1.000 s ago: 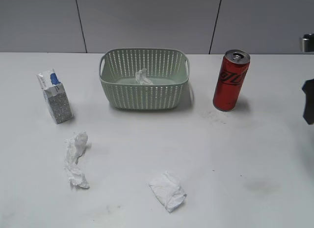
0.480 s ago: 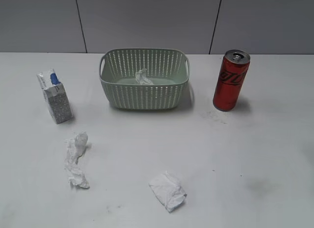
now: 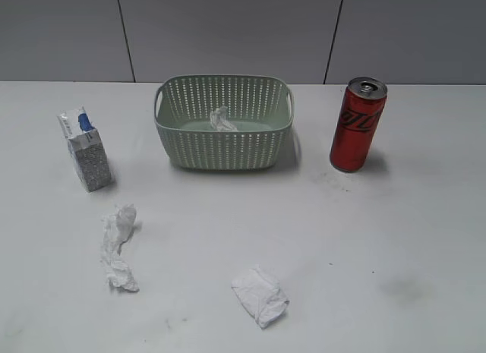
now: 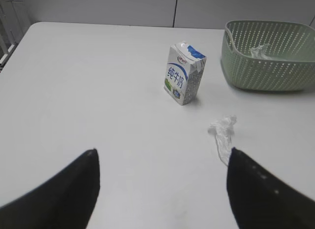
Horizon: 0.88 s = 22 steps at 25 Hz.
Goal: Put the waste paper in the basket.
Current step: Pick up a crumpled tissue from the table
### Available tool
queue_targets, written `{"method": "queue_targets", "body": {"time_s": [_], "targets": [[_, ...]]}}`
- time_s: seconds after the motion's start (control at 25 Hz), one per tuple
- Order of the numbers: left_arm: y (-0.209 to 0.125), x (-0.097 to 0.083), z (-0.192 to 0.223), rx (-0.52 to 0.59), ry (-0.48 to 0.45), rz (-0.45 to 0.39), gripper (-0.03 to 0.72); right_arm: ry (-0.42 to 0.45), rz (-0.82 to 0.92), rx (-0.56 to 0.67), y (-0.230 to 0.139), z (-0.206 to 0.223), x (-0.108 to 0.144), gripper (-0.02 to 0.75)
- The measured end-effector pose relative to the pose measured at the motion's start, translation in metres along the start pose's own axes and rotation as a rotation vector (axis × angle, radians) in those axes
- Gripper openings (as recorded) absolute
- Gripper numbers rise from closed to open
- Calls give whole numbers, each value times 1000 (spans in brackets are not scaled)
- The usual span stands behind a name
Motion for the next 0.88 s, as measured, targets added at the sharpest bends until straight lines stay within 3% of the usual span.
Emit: {"method": "queue_targets", "body": {"time_s": [0.48,0.72,0.88], "targets": [[2,0,3,18,4,-3,591,-124,-29,-466,-61,-44,19,574],[11,2,31,205,36,-12,591,-184,-44,-690,-85,-63,27,574],[15,2,50,320,18,3,591,-207,-51,-776,-96,-69,30,573]]}}
Point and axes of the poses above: a point on each arm's last joint axis where the gripper is mounted, z pointing out along that axis toward the gripper, x along the wrist's bending axis when the last joint is at zero, y = z × x, the point moved 1 cm from there along z, pointing out along that axis toward the gripper, and after that the axes turned 11 degrees about -z, right-handed, at the moved point
